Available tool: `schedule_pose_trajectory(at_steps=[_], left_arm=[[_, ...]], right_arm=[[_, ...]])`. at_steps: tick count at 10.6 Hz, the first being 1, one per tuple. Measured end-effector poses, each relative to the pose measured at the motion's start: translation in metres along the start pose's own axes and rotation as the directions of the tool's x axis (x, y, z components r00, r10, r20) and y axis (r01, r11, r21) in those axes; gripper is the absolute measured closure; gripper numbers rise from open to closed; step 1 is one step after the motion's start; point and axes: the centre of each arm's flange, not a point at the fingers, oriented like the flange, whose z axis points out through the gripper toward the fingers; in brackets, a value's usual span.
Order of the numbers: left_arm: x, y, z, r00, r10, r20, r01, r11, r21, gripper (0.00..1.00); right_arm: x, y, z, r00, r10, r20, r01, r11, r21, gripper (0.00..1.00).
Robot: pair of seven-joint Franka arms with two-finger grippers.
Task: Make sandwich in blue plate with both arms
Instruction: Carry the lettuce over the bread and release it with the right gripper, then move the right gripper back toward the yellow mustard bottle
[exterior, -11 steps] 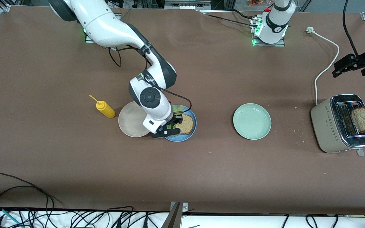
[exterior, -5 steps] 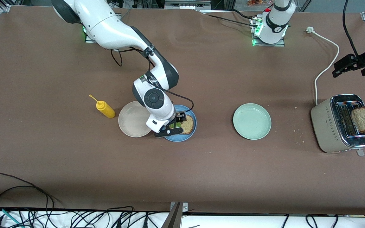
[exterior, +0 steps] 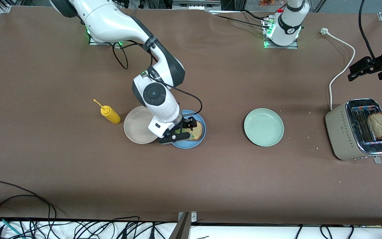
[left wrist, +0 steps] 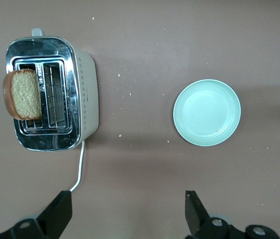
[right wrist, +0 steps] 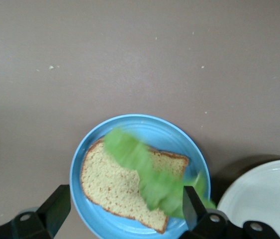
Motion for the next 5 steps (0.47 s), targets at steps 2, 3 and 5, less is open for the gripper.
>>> schedule_pose_trajectory(at_steps=[2, 3, 5], left_arm=[[0.0, 0.0, 0.0, 1.0, 0.0, 0.0, 0.0, 1.0, 0.0, 0.0], [0.0, -0.001, 0.0, 1.0, -0.001, 0.0, 0.001, 1.0, 0.0, 0.0], [0.0, -0.002, 0.0, 1.0, -0.004, 0.001, 0.004, 1.0, 0.0, 0.0]], right_arm=[[-0.001, 0.0, -0.031, 1.0, -0.003, 0.015, 0.003, 1.0, -0.014, 0.0], [-0.002, 0.005, -0.044, 0.999, -0.003, 0.039, 0.004, 1.0, -0.03, 0.0], [-0.002, 0.027, -0.069, 0.994, -0.018, 0.105, 0.025, 0.997, -0.068, 0.0]])
